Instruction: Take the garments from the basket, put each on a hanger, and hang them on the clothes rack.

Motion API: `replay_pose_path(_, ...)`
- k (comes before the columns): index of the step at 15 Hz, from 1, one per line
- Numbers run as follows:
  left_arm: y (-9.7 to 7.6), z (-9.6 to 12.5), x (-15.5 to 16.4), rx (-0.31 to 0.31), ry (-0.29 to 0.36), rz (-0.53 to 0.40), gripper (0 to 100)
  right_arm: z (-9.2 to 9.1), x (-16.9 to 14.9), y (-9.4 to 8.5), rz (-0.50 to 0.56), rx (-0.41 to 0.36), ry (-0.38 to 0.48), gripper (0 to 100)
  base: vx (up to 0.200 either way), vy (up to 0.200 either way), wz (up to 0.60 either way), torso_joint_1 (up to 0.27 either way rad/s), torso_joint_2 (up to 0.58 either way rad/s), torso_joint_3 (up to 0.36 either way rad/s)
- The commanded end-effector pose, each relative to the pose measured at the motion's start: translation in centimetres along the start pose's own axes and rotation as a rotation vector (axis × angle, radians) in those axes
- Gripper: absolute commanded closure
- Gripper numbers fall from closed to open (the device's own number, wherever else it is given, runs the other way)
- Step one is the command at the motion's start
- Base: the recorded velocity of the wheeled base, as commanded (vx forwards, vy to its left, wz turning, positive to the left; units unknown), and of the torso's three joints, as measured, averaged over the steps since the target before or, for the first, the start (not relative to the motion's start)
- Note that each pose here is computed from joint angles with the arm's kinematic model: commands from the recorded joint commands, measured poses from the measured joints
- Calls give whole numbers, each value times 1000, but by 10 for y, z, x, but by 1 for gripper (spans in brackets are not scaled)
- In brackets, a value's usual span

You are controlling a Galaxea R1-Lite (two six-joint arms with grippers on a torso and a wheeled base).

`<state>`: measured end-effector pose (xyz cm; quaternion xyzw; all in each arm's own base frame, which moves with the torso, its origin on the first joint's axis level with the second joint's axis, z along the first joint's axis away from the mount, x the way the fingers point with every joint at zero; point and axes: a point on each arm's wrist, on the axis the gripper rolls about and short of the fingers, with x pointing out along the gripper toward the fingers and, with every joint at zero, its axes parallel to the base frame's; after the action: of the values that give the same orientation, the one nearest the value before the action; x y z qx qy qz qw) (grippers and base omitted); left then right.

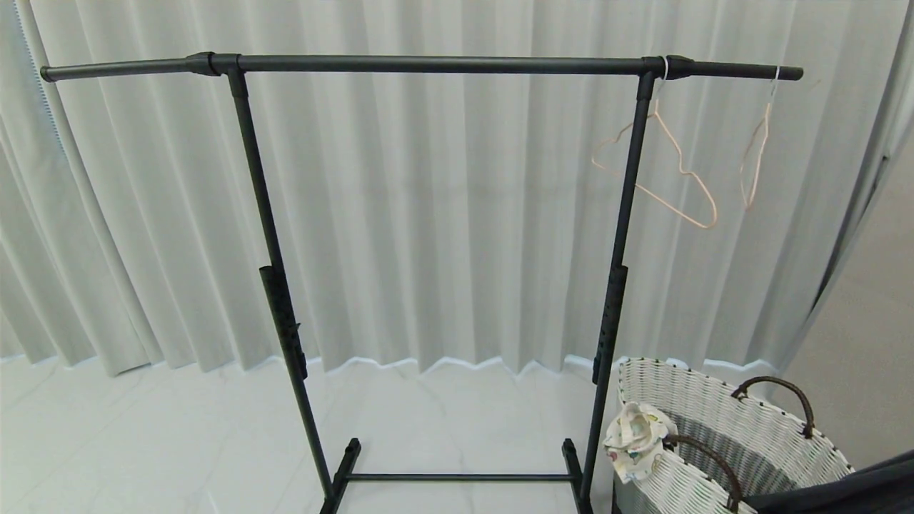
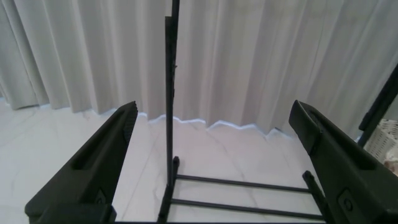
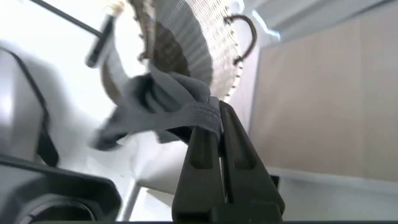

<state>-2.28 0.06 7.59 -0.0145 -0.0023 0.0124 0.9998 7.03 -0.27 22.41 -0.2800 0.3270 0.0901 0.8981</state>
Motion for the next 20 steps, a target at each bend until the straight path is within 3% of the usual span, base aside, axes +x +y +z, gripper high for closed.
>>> replay_pose_path(1,0,0,0,-3,0,1,0,6,-6,8,81,6,-89,100,-200,0,0,2,2,7)
replay_pose_path(5,0,0,0,-2,0,1,0,31,-1,20,259,30,-222,100,-100,0,0,5,2,1)
replay_pose_path(8,0,0,0,11,1,0,0,63,10,30,350,49,-327,100,0,0,0,0,0,0)
replay_pose_path(10,0,0,0,44,1,-13,0,83,20,37,379,63,-373,100,0,0,0,0,0,0)
replay_pose_path(12,0,0,0,64,-2,-17,0,91,28,39,378,66,-387,100,0,0,0,0,0,0)
replay_pose_path(13,-1,8,-2,58,-34,-34,0,93,28,39,374,69,-398,100,0,0,0,0,0,0)
replay_pose_path(14,-3,41,-6,41,-84,-125,0,94,29,39,374,70,-404,100,0,0,0,0,0,0)
replay_pose_path(15,-4,57,-3,26,-79,-166,0,95,29,39,373,71,-409,100,0,0,0,0,0,0)
replay_pose_path(16,-6,114,14,10,-64,-215,0,98,31,40,377,80,-421,100,0,0,0,0,0,0)
replay_pose_path(17,-9,132,28,12,-32,-239,0,99,32,42,388,83,-422,100,0,0,0,0,0,0)
replay_pose_path(19,-31,185,100,24,86,-401,0,108,34,46,410,113,-458,100,0,0,0,0,0,0)
replay_pose_path(20,-52,200,134,21,93,-486,0,111,35,46,406,118,-474,100,0,0,0,0,0,0)
